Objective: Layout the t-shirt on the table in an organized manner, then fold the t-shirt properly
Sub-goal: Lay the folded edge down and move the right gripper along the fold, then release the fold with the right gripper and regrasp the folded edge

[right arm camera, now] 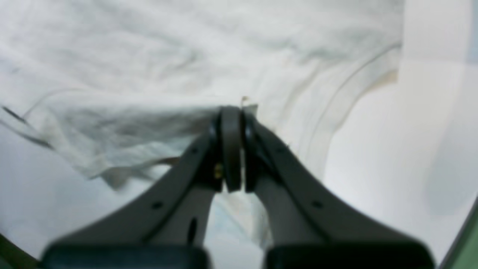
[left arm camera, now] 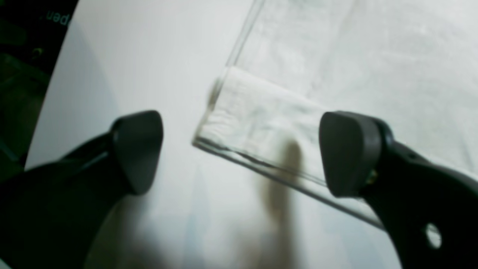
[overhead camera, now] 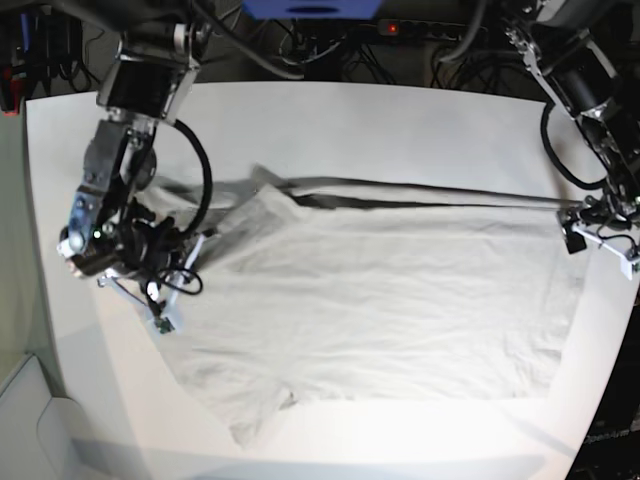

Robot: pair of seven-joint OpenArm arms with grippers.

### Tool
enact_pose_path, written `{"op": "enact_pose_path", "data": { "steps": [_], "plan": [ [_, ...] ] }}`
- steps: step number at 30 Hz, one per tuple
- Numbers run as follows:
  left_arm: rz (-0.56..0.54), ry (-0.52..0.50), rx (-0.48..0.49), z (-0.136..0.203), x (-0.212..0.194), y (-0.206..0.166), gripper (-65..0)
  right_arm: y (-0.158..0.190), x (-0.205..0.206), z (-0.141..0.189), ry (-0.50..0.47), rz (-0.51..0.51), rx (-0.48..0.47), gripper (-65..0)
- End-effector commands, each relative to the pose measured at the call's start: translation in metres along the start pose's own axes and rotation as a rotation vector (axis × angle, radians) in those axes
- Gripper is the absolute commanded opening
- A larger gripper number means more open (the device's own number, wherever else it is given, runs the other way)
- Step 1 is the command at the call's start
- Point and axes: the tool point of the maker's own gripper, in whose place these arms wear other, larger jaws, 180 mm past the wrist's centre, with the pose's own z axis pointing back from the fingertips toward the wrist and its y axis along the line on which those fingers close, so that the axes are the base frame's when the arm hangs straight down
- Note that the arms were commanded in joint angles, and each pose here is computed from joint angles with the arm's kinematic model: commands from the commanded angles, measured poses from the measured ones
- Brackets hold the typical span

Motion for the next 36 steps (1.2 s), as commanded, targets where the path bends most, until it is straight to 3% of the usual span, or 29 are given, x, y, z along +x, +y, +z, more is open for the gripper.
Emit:
{"op": "enact_pose_path", "data": {
  "steps": [1, 9, 24, 33, 36],
  "plan": [
    [-0.008, -0.066, 0.017, 0.008, 0.025, 0.008, 0.0, -0.003, 0.017, 0.001, -0.042, 0.018, 0.005, -65.0],
    [-0.05, -0.147, 0.06, 0.03, 0.046, 0.018, 0.0, -0.02, 0.047, -0.018, -0.05, 0.003, 0.044, -65.0],
    [-0.063, -0.141, 0.068, 0.032, 0.041, 0.021, 0.0, -0.026, 0.087, -0.027, -0.131, -0.021, 0.088, -65.0],
    [-0.071, -0.12, 0.071, 0.031, 0.031, 0.023, 0.0, -0.024, 0.076, -0.031, -0.111, -0.026, 0.092, -64.9],
    [-0.072, -0.118, 0.072, 0.031, 0.03, 0.023, 0.0, -0.027, 0.067, -0.033, -0.091, -0.027, 0.086, -60.6]
  ]
}}
